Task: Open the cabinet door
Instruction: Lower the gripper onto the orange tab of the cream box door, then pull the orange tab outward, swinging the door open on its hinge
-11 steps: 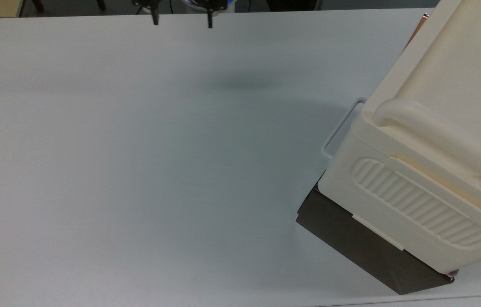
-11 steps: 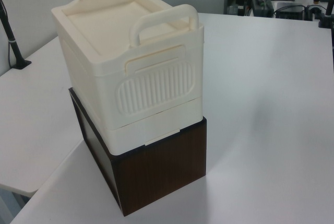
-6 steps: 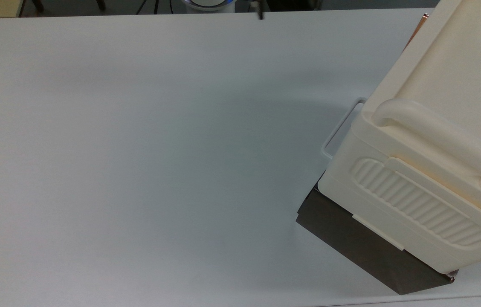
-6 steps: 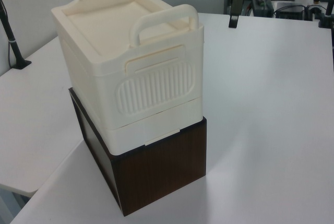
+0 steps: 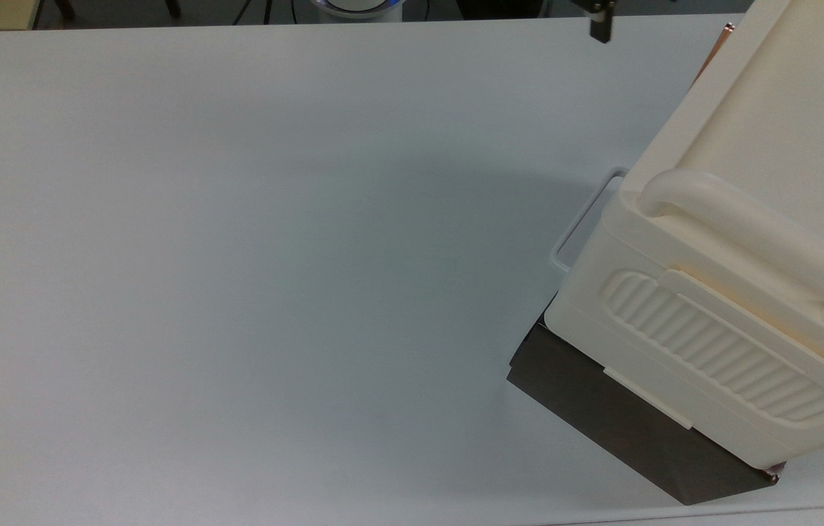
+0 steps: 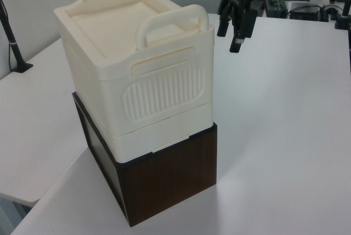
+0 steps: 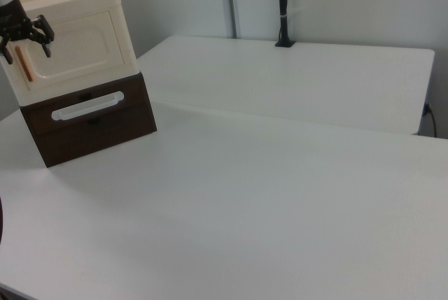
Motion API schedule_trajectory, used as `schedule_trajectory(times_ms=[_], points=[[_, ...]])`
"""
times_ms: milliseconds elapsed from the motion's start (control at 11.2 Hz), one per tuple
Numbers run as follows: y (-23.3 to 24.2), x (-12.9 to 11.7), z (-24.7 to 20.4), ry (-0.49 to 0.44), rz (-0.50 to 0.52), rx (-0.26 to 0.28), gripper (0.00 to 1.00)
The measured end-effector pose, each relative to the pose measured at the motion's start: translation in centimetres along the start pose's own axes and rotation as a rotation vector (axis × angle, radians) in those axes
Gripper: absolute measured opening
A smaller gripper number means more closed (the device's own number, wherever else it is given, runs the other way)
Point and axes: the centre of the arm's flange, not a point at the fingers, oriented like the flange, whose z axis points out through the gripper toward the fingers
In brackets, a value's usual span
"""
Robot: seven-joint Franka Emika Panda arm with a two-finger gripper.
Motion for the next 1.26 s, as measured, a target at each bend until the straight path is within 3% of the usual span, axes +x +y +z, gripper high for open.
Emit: schedule_trajectory(times_ms=[179,269,359,448,807,1255], points=[[-1.4,1.5,0.5,0.046,-0.115,0.007,0.97],[-2.0,2.0,0.8,0.067,-0.138,0.008,0.88],[-2.6,2.4,1.1,0.084,-0.15,0.009,0.86],[-3.1,2.8,1.4,0.101,-0.158,0.009,0.77],[-3.8,3.3,2.5,0.101,-0.166,0.021,0.14],[-3.7,3.3,2.5,0.101,-0.166,0.022,0.14]])
